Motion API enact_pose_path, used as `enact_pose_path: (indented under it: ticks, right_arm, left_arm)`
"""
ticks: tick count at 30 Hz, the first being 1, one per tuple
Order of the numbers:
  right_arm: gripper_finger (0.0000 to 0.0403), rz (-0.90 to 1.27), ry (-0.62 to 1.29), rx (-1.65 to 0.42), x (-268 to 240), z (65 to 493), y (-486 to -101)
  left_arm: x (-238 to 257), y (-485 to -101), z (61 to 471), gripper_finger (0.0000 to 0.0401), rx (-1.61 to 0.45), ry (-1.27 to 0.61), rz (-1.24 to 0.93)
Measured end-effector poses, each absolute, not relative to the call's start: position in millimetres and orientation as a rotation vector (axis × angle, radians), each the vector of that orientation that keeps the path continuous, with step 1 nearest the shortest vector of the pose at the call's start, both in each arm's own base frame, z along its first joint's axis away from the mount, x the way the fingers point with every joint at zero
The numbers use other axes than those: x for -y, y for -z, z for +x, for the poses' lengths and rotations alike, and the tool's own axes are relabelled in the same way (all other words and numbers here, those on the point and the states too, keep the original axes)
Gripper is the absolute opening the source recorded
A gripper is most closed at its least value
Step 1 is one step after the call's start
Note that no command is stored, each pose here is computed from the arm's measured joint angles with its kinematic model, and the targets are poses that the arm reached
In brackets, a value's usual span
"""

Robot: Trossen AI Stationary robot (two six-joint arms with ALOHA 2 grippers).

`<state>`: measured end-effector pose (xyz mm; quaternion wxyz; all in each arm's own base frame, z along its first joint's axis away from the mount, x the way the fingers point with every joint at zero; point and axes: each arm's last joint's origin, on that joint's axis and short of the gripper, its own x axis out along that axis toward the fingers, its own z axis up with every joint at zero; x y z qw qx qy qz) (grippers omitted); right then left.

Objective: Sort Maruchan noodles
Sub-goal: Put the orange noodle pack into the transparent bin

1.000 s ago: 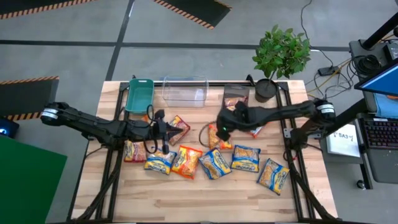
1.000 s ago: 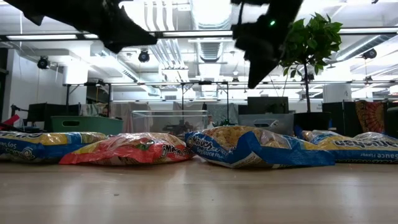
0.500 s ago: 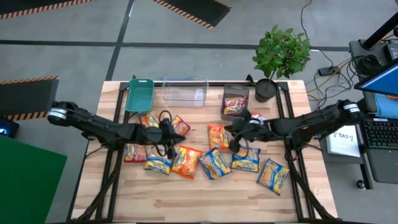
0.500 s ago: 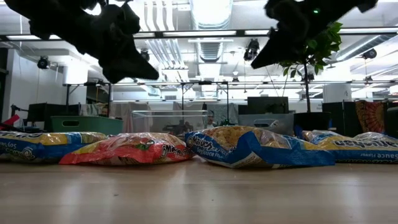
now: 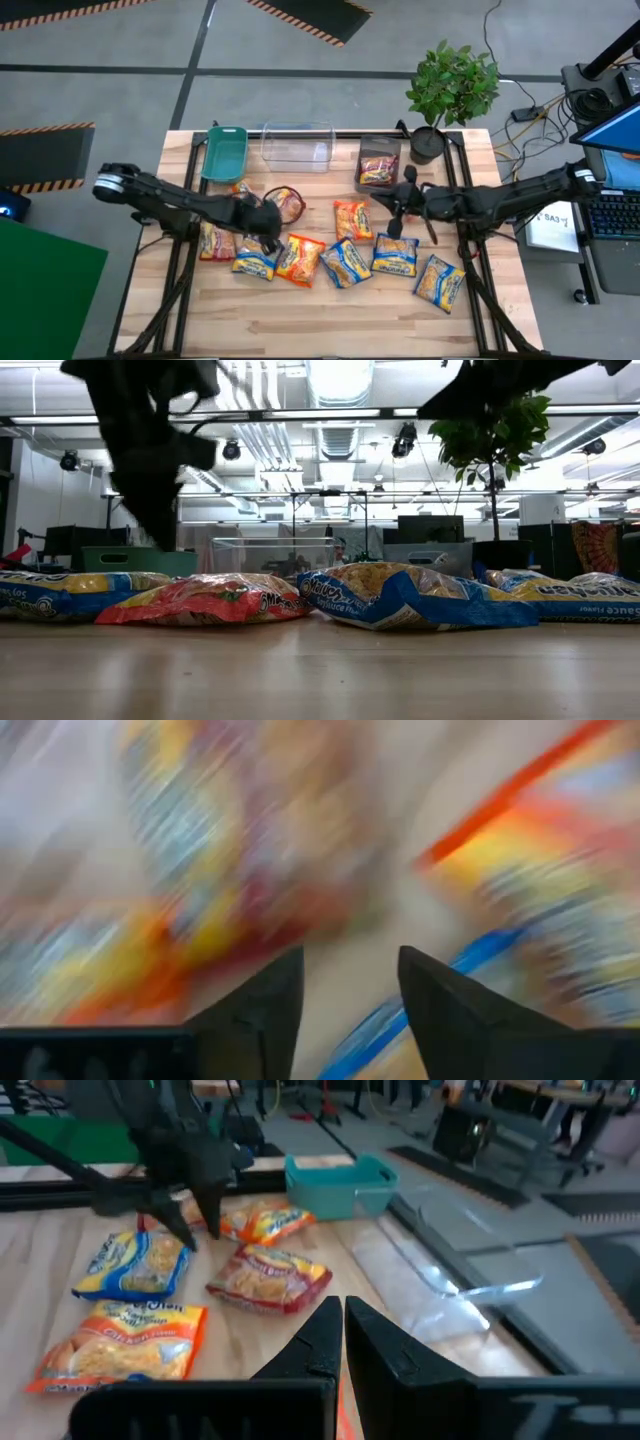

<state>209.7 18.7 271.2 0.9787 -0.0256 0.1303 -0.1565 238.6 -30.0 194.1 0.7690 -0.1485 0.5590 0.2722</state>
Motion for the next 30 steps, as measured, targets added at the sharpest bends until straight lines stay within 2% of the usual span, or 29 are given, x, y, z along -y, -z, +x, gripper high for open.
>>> enact_pose_path:
  ticks: [3, 7, 18, 30]
  right_arm:
    - [0.0008, -0.078, 0.311, -0.245, -19, 209, -275]
    - [0.0008, -0.093, 0.309, -0.252, -19, 210, -274]
    - [0.0008, -0.093, 0.309, -0.263, -19, 211, -272]
    - [0.0008, -0.092, 0.309, -0.266, -19, 211, -272]
  left_arm:
    - [26, -191, 230, 0.0181, -1.406, -0.75, -0.271]
    - [19, -178, 229, 0.0208, -1.518, -0.839, -0.24]
    - [-3, -155, 232, 0.0215, -1.581, -0.927, -0.222]
    - [-9, -131, 223, 0.0211, -1.502, -0.945, -0.274]
